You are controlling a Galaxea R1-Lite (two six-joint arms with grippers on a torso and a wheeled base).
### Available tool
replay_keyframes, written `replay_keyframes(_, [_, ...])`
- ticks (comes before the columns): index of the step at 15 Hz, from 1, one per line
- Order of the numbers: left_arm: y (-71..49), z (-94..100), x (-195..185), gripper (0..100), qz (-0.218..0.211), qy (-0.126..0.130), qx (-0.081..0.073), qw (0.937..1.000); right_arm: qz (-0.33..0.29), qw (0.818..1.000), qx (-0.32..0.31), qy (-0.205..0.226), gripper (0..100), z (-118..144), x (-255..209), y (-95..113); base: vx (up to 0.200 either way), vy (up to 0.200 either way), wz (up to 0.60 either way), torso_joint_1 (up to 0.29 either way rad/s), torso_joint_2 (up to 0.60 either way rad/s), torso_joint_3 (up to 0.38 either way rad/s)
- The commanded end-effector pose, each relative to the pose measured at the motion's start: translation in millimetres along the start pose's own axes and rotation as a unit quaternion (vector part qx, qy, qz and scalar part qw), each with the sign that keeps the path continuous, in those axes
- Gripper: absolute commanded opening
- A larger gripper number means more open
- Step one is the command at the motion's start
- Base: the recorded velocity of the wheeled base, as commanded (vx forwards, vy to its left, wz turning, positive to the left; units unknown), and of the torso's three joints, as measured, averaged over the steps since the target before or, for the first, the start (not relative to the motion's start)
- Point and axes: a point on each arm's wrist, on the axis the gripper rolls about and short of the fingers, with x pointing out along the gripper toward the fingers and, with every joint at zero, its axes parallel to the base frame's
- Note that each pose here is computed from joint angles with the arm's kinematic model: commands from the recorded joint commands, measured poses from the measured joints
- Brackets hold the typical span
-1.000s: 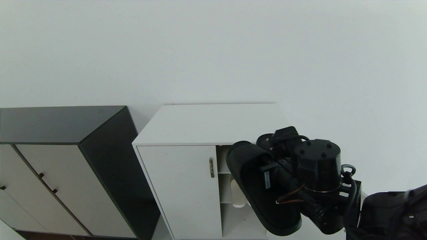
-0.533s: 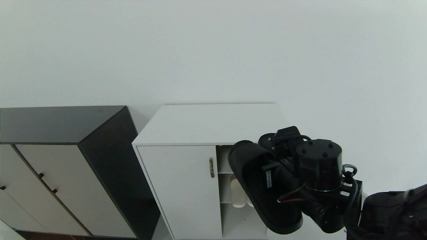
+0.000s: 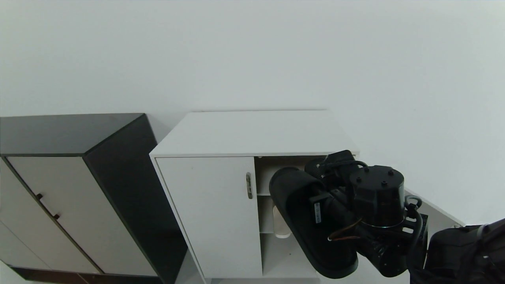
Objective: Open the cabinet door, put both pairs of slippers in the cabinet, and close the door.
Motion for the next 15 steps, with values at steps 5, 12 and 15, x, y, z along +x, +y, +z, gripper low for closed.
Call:
replay_keyframes(5, [0.0,0.1,0.0,0,0.000,-0.001,-0.001,1.0000,0.000,1.000,0.001,-0.001,0,-1.2,0.4,0.3,0.000,0.000,0.00,-0.208,0.53,0.313])
replay_keyframes(12, [0.0,0.1,0.0,0,0.000,-0.001,-0.001,1.0000,0.000,1.000,0.001,-0.002,0,-1.7,0.9,0.6,0.000,0.000,0.00,-0.167,0.49,0.321])
replay_keyframes(15, [0.0,0.1,0.0,0,0.000,-0.001,-0.001,1.0000,0.000,1.000,0.000,0.000,0,-3.3,2.4,1.4,0.000,0.000,0.00,-0.133,0.47,0.333])
